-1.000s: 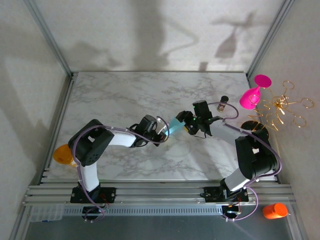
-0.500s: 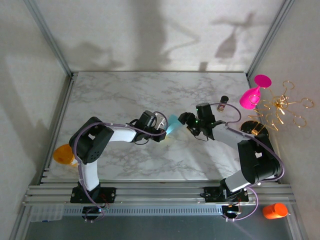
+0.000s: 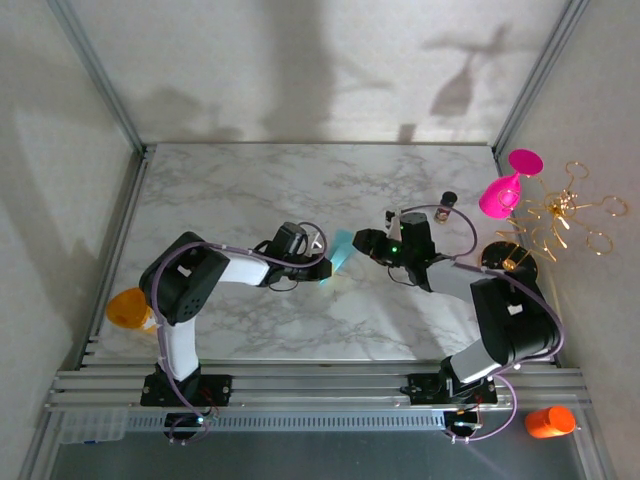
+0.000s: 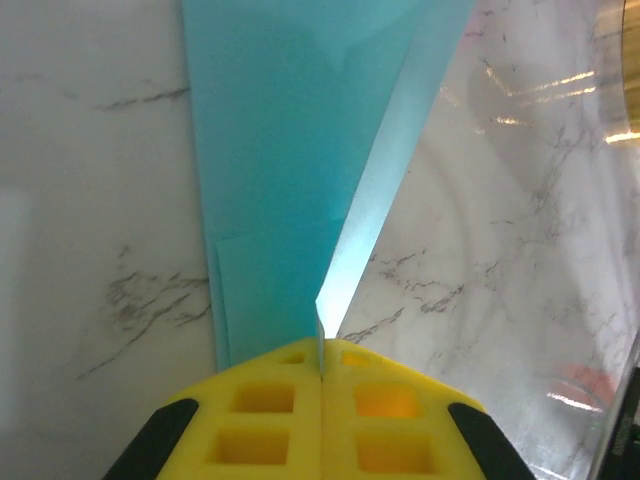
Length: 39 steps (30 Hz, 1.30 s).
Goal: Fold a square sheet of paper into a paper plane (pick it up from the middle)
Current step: Fifth fold the wing at the center of the table.
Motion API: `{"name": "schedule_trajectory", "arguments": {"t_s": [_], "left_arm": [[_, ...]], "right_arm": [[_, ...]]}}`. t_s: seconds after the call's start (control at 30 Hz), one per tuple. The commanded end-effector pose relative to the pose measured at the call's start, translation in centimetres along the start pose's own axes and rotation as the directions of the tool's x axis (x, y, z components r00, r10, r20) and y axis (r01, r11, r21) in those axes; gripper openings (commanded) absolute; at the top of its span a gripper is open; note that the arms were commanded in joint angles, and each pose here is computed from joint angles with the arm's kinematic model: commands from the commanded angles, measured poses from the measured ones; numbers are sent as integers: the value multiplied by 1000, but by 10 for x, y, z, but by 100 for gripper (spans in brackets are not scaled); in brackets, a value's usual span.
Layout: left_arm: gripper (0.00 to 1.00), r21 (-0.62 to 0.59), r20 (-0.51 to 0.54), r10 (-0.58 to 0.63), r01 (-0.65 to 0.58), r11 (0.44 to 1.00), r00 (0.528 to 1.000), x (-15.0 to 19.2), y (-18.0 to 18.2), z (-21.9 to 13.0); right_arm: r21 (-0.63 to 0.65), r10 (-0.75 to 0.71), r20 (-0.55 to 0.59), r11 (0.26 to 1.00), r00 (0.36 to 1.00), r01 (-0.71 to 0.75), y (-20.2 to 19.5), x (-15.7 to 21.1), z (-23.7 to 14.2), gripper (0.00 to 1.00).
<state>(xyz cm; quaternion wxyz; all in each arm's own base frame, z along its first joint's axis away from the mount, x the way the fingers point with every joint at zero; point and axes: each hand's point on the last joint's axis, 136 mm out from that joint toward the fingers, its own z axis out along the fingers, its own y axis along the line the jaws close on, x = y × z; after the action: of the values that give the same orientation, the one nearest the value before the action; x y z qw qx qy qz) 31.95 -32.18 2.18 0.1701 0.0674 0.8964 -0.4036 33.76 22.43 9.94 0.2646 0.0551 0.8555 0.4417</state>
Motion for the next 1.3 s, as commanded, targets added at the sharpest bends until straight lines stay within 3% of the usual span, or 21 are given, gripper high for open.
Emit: {"name": "schedule_trajectory", "arguments": {"t_s": [0.0, 0.2, 0.5, 1.27], "left_arm": [[0, 32, 33, -88, 87, 996, 996, -3, 3, -1], [0, 30, 42, -115, 114, 993, 992, -1, 8, -2], [0, 5, 34, -127, 127, 992, 991, 5, 17, 0], [5, -39, 1, -164, 164, 986, 986, 18, 31, 5]], "right_arm": [[-76, -62, -48, 995, 997, 58, 2, 12, 7, 42], [-115, -60, -124, 992, 990, 46, -2, 24, 24, 32], [-123, -84, -214, 991, 973, 59, -1, 37, 49, 26], [-39, -63, -269, 998, 961, 54, -18, 46, 72, 23]]}}
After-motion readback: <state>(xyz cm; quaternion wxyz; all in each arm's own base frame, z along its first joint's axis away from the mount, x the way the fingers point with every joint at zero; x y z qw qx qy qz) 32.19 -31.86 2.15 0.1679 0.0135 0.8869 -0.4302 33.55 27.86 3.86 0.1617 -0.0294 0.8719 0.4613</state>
